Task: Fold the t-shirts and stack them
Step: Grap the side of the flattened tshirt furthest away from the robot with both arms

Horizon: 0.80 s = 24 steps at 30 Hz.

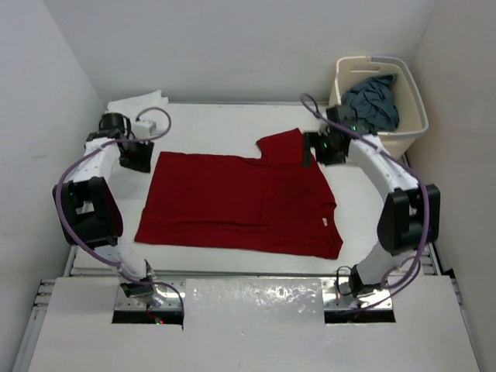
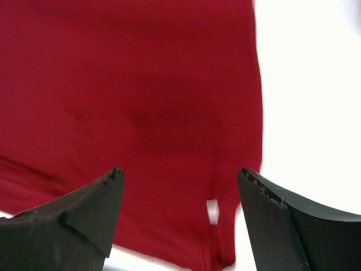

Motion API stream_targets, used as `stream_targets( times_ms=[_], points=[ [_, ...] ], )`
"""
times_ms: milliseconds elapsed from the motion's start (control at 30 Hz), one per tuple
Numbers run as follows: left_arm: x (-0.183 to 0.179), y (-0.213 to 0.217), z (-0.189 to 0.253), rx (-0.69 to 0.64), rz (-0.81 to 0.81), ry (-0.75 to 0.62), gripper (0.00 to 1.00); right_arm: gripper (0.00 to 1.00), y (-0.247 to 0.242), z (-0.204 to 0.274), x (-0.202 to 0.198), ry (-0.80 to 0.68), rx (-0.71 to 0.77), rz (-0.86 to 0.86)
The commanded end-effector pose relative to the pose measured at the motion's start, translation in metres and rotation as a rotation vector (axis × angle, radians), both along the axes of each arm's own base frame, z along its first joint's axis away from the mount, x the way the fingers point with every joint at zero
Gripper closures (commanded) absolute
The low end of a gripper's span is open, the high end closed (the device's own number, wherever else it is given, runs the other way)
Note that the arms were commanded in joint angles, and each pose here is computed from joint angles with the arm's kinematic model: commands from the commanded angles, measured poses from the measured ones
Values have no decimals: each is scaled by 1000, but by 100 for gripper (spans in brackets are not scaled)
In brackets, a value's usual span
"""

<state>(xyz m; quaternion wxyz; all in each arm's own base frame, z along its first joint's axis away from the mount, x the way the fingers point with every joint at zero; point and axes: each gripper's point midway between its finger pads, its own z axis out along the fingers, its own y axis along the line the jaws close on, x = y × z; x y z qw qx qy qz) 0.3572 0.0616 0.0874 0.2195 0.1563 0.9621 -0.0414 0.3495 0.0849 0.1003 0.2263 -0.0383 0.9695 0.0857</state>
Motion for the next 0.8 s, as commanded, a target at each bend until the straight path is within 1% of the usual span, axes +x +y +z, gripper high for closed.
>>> stream_targets(
  times_ms=[0,33,100,133,167,200,233,267,300,333,367,400,433,467,500,567,667,767],
  points=[
    [44,13,50,-44,166,-203,61,20,34,46,43,-72,51,149],
    [50,15,52,-49,178,-219,61,20,40,32,57,-38,61,148],
    [65,17,53,-62,198,-243,60,20,50,30,82,-40,90,129],
    [69,18,50,-71,223,-234,59,20,55,45,106,-94,102,116],
    [78,25,46,-62,249,-228,58,21,58,16,119,-42,98,94],
    [82,26,42,-67,262,-222,57,21,60,9,132,-45,101,78],
    [86,27,38,-83,289,-216,56,22,66,17,157,-100,123,42],
    [96,29,28,-95,299,-220,55,22,63,-20,169,-59,95,4],
    [102,28,22,-109,304,-223,54,22,62,-31,183,-70,84,-24],
    [108,27,17,-133,326,-224,53,23,64,-22,209,-130,96,-64],
    [119,25,8,-162,325,-227,52,23,57,-30,222,-147,61,-110],
    [124,23,2,-192,346,-223,50,24,56,-59,234,-134,53,-152],
    [129,21,-2,-211,352,-219,48,25,54,-55,250,-182,51,-178],
    [137,19,-11,-232,353,-212,46,25,46,-59,258,-211,17,-218],
    [140,18,-16,-247,362,-207,42,25,39,-66,265,-241,4,-253],
    [146,14,-26,-266,356,-199,40,26,25,-67,269,-269,-53,-302],
    [151,8,-33,-257,339,-213,39,27,20,-65,268,-280,-84,-270],
    [157,4,-33,-224,315,-237,38,28,21,-49,270,-308,-91,-239]
  ],
)
